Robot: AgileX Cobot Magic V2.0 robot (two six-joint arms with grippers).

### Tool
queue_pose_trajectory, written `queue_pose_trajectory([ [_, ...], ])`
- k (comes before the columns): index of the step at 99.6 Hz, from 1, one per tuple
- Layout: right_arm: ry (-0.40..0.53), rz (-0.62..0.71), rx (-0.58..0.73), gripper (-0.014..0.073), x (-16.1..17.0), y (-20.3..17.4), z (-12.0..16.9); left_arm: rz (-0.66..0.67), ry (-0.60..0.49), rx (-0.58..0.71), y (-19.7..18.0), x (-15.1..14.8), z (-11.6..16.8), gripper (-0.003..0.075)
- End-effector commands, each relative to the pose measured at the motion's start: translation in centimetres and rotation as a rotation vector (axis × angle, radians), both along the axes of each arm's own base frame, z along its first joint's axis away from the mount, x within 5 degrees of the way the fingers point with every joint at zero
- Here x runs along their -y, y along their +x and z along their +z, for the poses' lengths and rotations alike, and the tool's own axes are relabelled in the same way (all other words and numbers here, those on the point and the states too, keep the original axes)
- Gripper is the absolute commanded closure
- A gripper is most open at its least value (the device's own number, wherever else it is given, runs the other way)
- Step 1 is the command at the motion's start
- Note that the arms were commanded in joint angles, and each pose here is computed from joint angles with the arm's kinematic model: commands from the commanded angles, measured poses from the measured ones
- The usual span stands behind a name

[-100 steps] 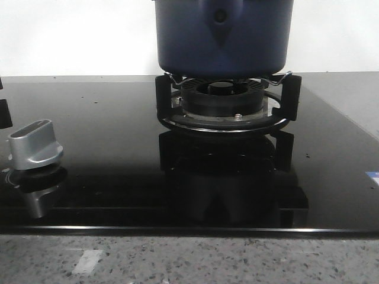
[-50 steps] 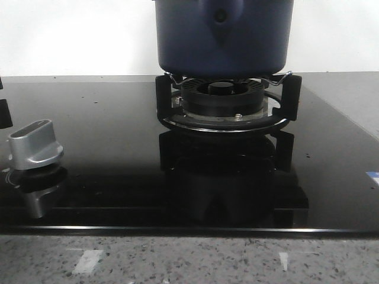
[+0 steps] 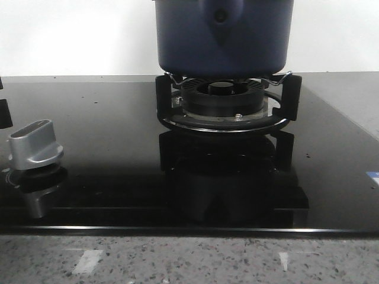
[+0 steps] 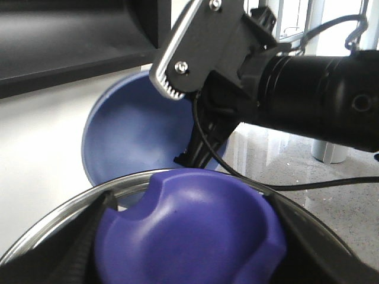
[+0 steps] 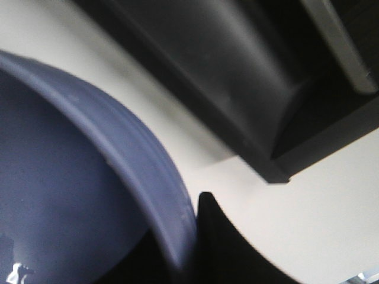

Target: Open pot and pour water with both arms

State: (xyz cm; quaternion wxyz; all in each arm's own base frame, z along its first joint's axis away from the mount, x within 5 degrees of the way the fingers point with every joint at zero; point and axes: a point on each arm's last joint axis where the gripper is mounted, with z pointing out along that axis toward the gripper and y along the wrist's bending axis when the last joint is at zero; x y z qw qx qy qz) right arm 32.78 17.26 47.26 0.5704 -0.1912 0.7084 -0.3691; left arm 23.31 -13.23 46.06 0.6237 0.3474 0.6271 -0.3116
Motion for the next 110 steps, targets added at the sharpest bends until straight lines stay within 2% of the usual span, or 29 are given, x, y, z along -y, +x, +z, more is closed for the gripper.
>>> queue_pose_trajectory([
  [1,-0.041,0.004,0.178,0.0641,1.0,-1.8,3.7,0.018,-0.091,0.048,-1.2,-0.6,2.4,0.0384],
  [39,-0.163,0.027,0.314,0.0641,-0.3,-2.9,5.3,0.018,-0.087,0.049,-1.2,-0.6,2.4,0.0384],
  [72,-0.158,0.024,0.311,0.0641,-0.4,-3.0,5.2,0.021,-0.072,0.054,-1.2,-0.6,2.3,0.0384],
  [81,-0.102,0.014,0.263,0.0641,-0.2,-3.0,4.7,0.021,-0.072,0.054,-1.2,-0.6,2.3,0.0384],
  [93,0.074,-0.036,0.136,0.0641,0.5,-2.9,3.3,0.022,-0.067,0.055,-1.2,-0.6,2.3,0.0384],
  [110,0.222,-0.084,0.003,0.0642,1.9,-2.4,1.9,0.020,-0.067,0.055,-1.2,-0.6,2.3,0.0384],
])
